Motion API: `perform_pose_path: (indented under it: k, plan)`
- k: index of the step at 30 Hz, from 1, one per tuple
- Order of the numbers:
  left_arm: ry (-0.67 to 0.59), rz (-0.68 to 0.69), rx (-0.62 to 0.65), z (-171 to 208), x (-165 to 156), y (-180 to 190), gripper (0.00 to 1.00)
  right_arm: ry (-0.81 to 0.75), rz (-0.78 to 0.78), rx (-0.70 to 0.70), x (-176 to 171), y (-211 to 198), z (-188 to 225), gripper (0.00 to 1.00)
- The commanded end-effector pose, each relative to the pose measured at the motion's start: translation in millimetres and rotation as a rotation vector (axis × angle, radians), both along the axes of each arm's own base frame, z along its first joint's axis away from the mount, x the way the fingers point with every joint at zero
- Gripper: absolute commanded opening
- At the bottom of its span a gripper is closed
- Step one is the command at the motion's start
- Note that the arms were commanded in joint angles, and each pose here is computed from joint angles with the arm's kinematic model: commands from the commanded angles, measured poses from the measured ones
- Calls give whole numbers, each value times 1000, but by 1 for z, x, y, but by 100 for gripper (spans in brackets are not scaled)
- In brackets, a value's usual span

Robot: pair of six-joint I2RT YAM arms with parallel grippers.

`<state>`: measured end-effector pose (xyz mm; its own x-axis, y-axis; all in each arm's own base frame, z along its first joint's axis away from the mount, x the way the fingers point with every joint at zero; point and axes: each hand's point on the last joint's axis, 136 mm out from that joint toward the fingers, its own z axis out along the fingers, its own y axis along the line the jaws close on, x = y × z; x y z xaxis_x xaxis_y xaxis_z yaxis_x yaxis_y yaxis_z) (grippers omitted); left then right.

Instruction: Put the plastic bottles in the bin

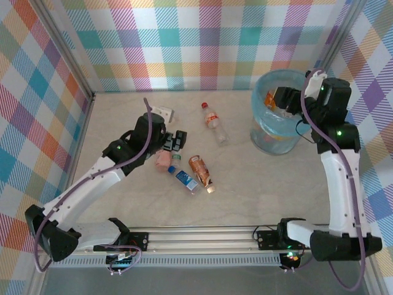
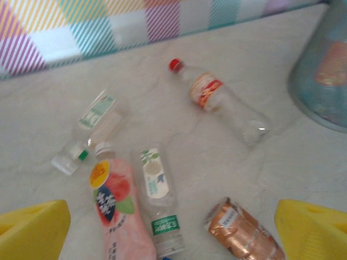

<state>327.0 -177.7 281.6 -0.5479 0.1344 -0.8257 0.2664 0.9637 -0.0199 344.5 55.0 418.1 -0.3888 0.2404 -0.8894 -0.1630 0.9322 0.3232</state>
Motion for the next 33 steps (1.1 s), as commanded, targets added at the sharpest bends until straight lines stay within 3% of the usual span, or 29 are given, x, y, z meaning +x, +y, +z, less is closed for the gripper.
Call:
perform_pose_path:
  k: [1,6,10,18,24,29,33]
  plan:
    - [140,161,-46,-21,8,29,97,-21,79,27,-9,25,4,69]
    - [328,220,-145,-62,20,39,96,-16,228,14,-25,70,-3,69]
    - [441,164,-204,-77,15,16,89,23,315,-12,-33,99,-24,69]
    - [609,211,-250,-125,-30,-11,90,135,362,-7,-39,121,-74,69]
    - [609,253,-199,-150,-45,-2,90,148,369,-6,-38,124,-86,68]
    - [513,194,2,-129,-7,1,84,159,389,-14,-36,129,-90,68]
    - [510,101,26,-122,24,-21,81,165,388,-18,-35,129,-94,68]
